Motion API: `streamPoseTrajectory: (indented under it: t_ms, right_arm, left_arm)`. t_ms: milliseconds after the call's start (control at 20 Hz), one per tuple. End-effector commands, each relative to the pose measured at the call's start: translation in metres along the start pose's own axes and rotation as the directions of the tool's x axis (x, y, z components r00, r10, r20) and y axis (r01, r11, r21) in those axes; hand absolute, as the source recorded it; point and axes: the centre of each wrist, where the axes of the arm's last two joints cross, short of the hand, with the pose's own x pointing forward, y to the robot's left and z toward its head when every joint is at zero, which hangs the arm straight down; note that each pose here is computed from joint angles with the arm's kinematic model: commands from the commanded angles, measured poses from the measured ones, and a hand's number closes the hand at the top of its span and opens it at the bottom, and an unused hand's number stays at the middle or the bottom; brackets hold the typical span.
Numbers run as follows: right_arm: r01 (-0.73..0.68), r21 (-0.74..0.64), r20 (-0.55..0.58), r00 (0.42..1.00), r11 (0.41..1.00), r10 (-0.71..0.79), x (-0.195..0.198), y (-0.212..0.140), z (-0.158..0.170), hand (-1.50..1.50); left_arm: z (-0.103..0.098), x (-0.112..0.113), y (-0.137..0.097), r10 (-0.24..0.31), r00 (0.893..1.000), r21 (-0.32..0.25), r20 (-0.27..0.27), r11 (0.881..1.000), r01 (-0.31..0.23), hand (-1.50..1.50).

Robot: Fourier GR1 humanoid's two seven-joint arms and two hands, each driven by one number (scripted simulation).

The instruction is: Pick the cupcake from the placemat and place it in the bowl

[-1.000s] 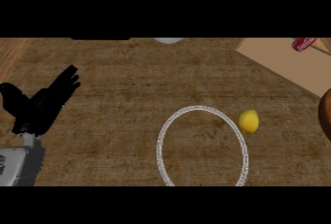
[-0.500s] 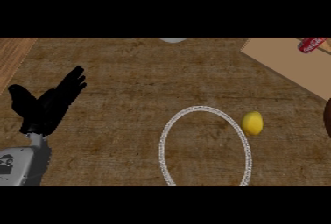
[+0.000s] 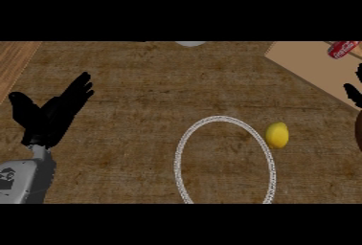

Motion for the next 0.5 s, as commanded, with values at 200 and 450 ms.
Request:
streamPoseTrajectory:
  t_ms: [200, 450]
  right_arm:
    - [0.344, 0.027, -0.054, 0.938, 0.938, -0.342, -0.012, 0.059, -0.052, -1.50]
    - [0.368, -0.069, 0.042, 0.930, 0.927, -0.366, -0.006, 0.056, -0.075, -1.50]
  left_arm:
    - [0.007, -0.005, 0.005, -0.006, 1.000, 0.006, 0.005, 1.000, 0.006, 0.00]
    - [0.001, 0.010, 0.004, 0.004, 1.000, -0.014, 0.017, 1.000, -0.003, 0.00]
